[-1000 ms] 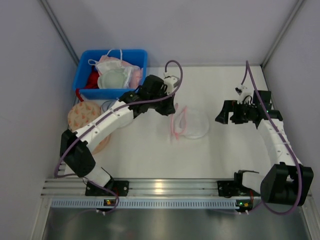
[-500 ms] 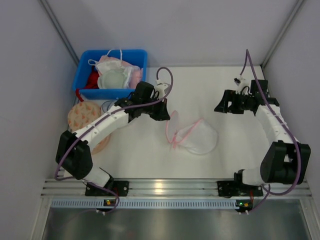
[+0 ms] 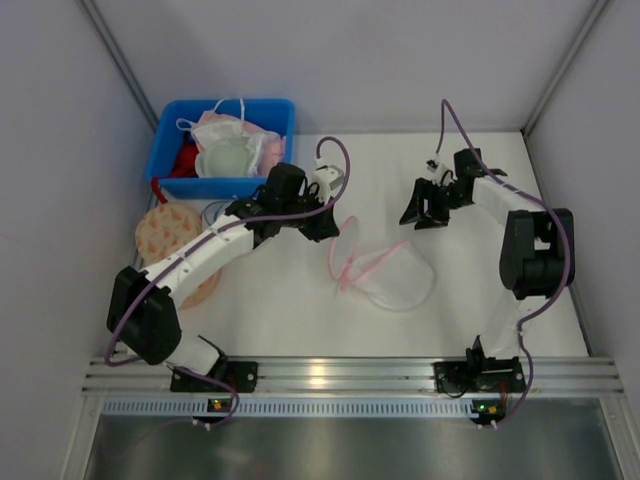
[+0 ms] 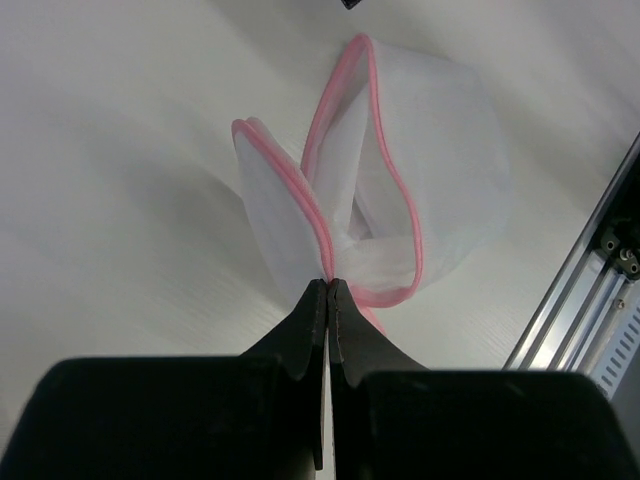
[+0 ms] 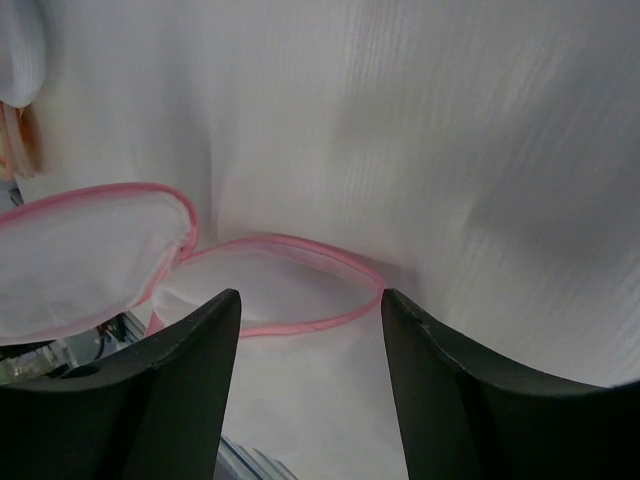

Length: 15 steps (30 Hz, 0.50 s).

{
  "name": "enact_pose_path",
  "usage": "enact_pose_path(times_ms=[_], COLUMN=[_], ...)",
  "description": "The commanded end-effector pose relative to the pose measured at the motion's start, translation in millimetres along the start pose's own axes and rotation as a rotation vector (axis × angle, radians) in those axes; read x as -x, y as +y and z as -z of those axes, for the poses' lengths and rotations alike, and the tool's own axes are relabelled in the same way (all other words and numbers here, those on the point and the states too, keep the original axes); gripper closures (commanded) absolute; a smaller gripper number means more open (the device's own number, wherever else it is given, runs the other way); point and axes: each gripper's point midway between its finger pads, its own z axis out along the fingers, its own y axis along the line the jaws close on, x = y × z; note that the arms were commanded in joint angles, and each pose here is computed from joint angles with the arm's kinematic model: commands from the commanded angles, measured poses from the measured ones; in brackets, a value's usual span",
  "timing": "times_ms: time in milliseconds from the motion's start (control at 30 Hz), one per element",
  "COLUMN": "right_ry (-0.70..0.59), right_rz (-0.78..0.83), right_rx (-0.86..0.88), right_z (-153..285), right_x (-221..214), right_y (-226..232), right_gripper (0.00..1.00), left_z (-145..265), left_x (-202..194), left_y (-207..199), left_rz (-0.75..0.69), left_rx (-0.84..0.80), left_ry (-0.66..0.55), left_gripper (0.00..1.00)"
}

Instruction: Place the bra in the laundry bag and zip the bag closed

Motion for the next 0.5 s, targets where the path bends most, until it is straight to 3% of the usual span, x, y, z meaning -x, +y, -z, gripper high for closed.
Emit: enact_pose_path(times_ms=[0, 267, 467], right_ry=[0.038, 0.172, 0.143], right_rz=[0.014, 0.050, 0.076], right_rx=[0.046, -0.063, -0.190], right_z=[-6, -28, -17], right_x=[2, -27, -23], right_y=[27, 16, 2], right_gripper=[0.41, 0.45, 0.41], left_z=[9, 11, 12], left_x=[22, 22, 20], left_y=[-1, 3, 4], left_rz=[-0.078, -0.133, -0.149], left_rx=[0.017, 0.038, 0.043], left_ry=[-0.088, -0.090, -0.088], left_gripper=[1.00, 1.00, 1.00])
